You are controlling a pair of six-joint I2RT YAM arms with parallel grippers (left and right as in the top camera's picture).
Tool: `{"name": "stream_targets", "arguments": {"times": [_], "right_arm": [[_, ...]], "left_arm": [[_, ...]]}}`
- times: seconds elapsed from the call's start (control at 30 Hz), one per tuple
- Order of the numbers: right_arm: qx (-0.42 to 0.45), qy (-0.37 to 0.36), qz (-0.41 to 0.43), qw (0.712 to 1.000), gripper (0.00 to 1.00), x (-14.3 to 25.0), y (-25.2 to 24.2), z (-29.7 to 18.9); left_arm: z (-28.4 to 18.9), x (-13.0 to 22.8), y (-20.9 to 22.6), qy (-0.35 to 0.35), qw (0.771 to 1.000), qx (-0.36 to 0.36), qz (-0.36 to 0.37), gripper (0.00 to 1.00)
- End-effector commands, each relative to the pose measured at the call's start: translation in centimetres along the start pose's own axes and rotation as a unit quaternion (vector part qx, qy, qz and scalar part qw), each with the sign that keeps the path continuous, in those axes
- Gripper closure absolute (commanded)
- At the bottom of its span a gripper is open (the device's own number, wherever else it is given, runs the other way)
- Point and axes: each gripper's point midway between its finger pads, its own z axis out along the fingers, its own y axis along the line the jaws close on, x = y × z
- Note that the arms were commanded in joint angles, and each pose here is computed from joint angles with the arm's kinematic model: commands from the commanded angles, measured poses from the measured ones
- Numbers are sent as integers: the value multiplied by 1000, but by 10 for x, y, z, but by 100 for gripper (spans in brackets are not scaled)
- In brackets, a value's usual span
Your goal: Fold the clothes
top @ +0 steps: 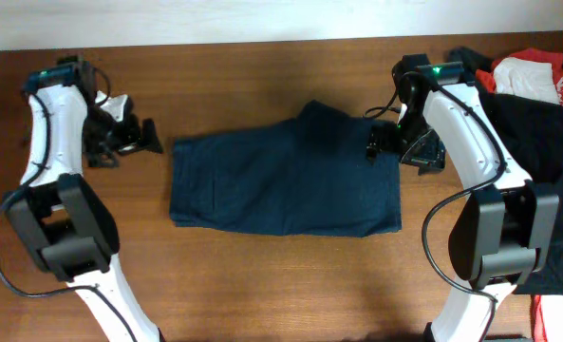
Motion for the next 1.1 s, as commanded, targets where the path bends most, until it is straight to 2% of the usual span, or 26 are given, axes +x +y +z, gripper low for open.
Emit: {"name": "stream_targets", "arguments": {"times": [0.0,0.13,0.2,0.4,0.47,0.5,0.53,0.57,0.6,0.63,0.7,0.8,0.87,0.97,1.07], "right_arm": [[-4,-20,5,1000,1,-8,1,-7],[-10,-34,5,999,1,-15,4,-7],[-10,-34,5,999,1,-15,4,-7],[-11,-36,5,999,1,-16,4,-7],[-13,-40,5,999,1,-18,5,-7],[-13,-40,5,999,1,-18,5,-7],[-13,-41,5,999,1,-18,5,-7],[-13,-41,5,999,2,-18,5,-7],[-13,-41,5,999,2,-19,5,-7],[-13,-41,5,999,1,-19,5,-7],[-14,-42,5,999,1,-19,5,-7],[-17,-49,4,999,1,-23,7,-8],[-16,-48,4,999,1,-22,7,-8],[-15,-46,4,999,1,-21,6,-7],[-33,-32,-28,999,1,-15,12,-7]], "left_arm": [[15,15,-11,25,999,37,23,1],[52,38,-29,65,995,63,33,1],[66,46,-49,69,988,126,49,1],[105,67,-44,83,986,135,44,2],[109,68,-49,78,984,154,43,9],[110,67,-49,75,984,155,44,17],[111,63,-49,66,985,153,48,35],[111,61,-49,62,985,153,49,46],[112,60,-48,59,985,153,51,63],[112,59,-48,58,985,153,49,71],[112,59,-48,60,986,152,38,99],[114,60,-32,64,992,106,35,99],[105,57,-8,76,997,23,13,100],[49,37,12,69,995,-73,16,99],[-19,14,-4,27,996,-76,24,100]]}}
